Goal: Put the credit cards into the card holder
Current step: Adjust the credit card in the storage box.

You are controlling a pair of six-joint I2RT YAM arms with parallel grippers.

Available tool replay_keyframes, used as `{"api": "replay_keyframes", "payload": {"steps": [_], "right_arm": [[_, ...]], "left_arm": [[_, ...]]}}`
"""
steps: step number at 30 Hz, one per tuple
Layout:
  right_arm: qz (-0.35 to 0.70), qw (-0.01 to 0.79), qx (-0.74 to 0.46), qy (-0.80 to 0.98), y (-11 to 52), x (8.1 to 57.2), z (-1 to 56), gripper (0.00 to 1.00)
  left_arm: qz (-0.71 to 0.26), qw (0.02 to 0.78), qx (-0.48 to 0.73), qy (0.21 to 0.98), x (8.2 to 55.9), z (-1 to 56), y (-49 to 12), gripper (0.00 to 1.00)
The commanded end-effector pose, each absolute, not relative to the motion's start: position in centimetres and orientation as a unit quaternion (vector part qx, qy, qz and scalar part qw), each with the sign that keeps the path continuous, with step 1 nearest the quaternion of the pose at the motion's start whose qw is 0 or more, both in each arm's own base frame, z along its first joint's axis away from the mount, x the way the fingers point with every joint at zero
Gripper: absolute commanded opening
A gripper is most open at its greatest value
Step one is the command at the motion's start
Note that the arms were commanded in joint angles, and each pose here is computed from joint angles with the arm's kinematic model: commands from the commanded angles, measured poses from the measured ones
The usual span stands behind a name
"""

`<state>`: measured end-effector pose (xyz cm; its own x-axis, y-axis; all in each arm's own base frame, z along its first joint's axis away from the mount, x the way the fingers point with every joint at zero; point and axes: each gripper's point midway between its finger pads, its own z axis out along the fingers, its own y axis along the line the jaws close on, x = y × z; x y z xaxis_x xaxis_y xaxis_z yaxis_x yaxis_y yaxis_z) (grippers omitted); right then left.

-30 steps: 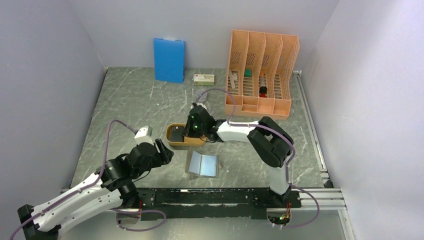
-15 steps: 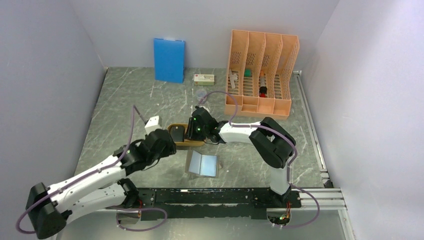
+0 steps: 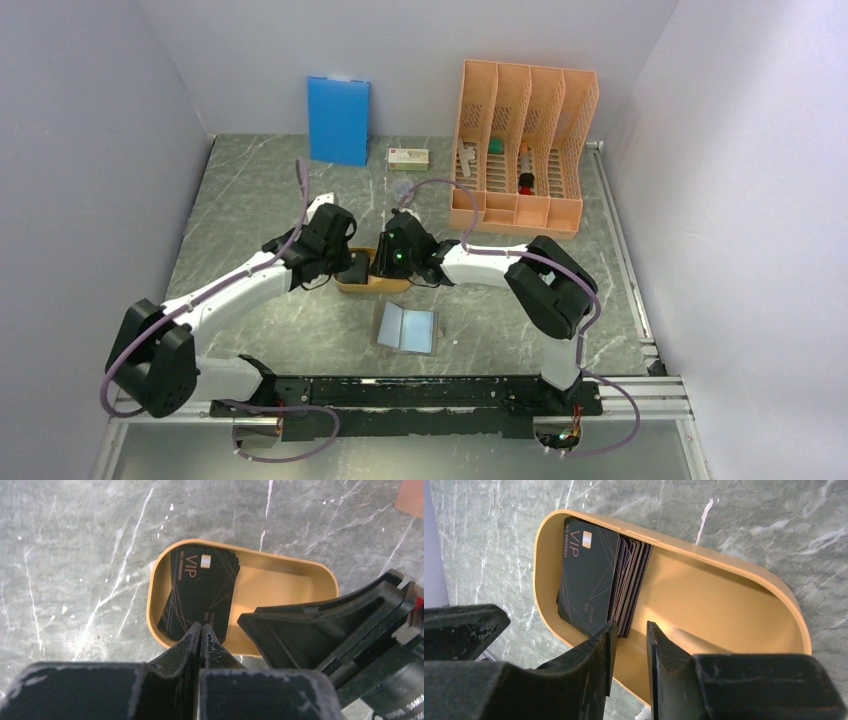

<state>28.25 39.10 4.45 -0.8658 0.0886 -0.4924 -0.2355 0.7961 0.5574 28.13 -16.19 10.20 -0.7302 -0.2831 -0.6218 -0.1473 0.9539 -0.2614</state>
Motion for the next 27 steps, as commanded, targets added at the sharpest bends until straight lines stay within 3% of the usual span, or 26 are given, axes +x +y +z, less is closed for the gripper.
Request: {"api": "replay_keyframes", "payload": {"steps": [1,27], "right_arm": [[0.31,0.267,-0.045,0.912,38.5,28.5,4.9,0.32],[0.322,0.262,-0.036,0.909,37.7,28.2,3.9,0.32]], "left_arm": [[-0.065,0.356,-0.087,0.928,29.9,10.8,-16.0,0.05],[0.048,0.286,-0.094,0.952,31.5,4.3,-13.2,0.05]]}}
